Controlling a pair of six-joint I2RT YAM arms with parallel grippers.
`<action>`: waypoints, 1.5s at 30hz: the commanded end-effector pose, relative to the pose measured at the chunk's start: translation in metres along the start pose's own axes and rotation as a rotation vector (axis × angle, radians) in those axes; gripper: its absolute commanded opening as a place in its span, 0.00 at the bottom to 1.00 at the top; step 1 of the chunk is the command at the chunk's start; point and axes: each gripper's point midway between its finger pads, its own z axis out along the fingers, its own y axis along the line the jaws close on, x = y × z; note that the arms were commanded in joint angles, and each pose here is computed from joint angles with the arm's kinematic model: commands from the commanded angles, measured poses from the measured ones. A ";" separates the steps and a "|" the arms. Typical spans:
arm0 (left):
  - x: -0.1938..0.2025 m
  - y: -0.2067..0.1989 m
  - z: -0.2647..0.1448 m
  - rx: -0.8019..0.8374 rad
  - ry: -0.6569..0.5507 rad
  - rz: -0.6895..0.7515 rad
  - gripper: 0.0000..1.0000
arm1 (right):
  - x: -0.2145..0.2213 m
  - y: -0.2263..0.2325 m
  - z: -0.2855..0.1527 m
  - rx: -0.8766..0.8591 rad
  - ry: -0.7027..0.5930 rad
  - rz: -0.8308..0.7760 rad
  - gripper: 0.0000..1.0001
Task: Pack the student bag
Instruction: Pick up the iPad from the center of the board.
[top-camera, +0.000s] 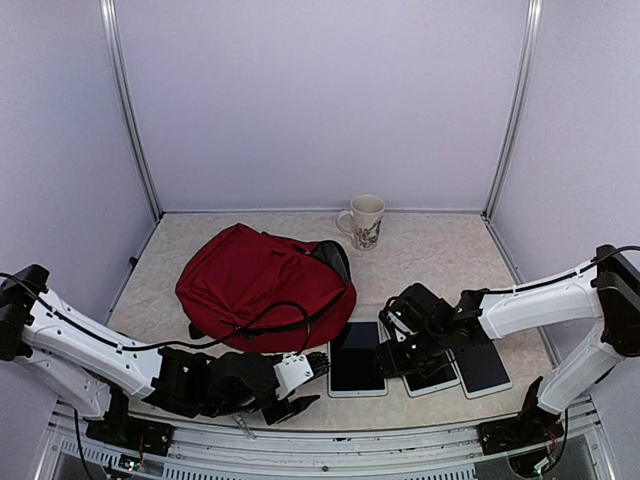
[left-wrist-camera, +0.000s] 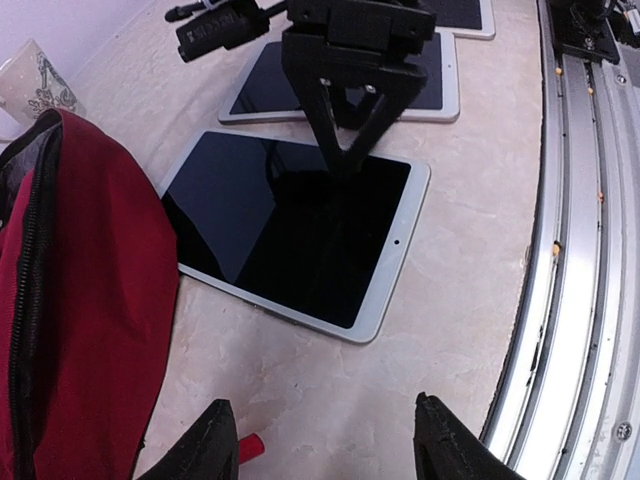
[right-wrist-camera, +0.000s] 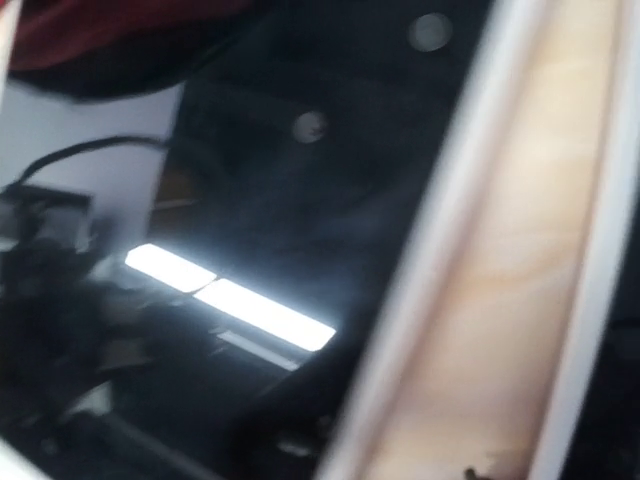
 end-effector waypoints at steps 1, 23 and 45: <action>-0.002 -0.002 0.004 -0.004 -0.011 -0.008 0.58 | 0.020 -0.073 -0.008 0.344 0.073 -0.006 0.60; 0.043 0.006 0.077 -0.010 0.158 0.099 0.43 | -0.017 0.007 0.002 -0.203 0.015 0.073 0.67; 0.071 0.000 0.093 0.030 0.201 0.081 0.43 | -0.022 0.077 -0.037 -0.602 -0.009 0.108 0.64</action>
